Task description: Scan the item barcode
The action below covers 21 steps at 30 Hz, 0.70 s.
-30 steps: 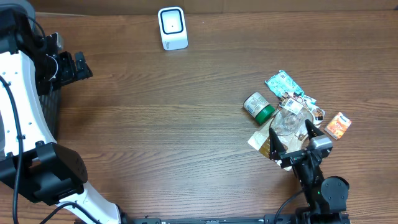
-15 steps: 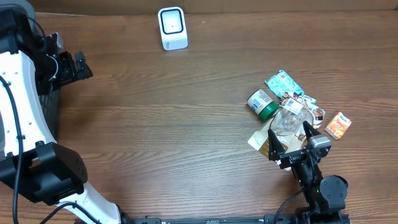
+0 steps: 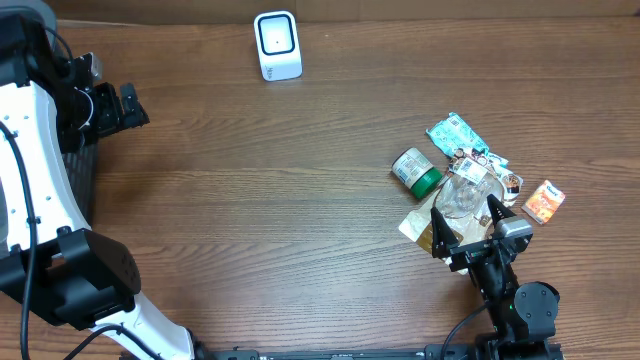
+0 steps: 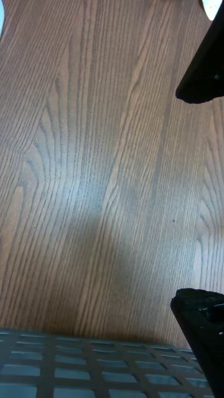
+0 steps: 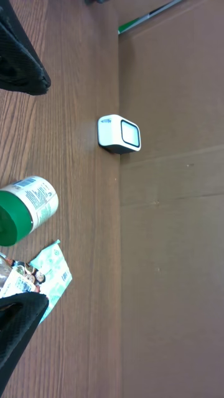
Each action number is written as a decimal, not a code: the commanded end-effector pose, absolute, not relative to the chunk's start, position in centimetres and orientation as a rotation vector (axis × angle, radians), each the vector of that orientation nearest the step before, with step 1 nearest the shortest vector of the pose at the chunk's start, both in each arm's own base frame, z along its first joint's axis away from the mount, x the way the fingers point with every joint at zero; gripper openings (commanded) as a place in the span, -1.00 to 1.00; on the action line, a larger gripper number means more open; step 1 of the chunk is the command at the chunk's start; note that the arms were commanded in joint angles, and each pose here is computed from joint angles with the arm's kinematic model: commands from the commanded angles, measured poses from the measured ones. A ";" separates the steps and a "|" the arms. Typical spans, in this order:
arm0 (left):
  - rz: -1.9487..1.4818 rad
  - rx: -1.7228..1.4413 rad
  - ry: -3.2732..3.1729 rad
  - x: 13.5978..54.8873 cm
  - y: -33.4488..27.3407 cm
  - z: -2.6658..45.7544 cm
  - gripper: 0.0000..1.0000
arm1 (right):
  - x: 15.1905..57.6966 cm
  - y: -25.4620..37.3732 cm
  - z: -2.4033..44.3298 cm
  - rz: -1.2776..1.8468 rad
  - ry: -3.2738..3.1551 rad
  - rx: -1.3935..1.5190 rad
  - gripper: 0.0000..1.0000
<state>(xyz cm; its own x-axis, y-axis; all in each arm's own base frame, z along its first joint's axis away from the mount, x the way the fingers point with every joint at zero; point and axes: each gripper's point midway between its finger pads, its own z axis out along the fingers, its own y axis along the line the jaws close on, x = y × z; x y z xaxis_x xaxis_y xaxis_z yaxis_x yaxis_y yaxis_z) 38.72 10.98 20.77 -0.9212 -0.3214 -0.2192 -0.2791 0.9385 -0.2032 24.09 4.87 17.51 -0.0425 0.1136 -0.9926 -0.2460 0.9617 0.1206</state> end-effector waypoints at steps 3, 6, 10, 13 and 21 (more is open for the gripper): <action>-0.203 -0.370 2.748 37.7 9.3 25.1 0.99 | 24.1 4.9 17.3 0.295 1.584 -0.102 1.00; -0.189 -0.308 2.695 36.5 7.5 27.1 0.99 | 24.1 4.9 17.3 0.295 1.584 -0.102 1.00; -0.188 -0.208 2.637 33.9 4.5 28.6 0.99 | 24.1 4.9 17.3 0.295 1.584 -0.102 1.00; -0.185 -0.128 2.644 30.6 2.2 28.4 0.99 | 24.1 4.9 17.3 0.295 1.584 -0.102 1.00; -0.154 0.024 2.703 21.2 -1.3 23.6 0.99 | 24.1 4.9 17.3 0.295 1.584 -0.102 1.00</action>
<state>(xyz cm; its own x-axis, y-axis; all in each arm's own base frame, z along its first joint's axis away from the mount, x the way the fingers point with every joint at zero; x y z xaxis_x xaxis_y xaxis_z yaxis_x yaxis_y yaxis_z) 23.95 -1.49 25.64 -0.8977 -0.0235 -0.4401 0.0435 0.9890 -0.1416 24.09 4.88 17.53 -0.0418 0.1140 -0.9926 -0.2464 0.9616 0.1208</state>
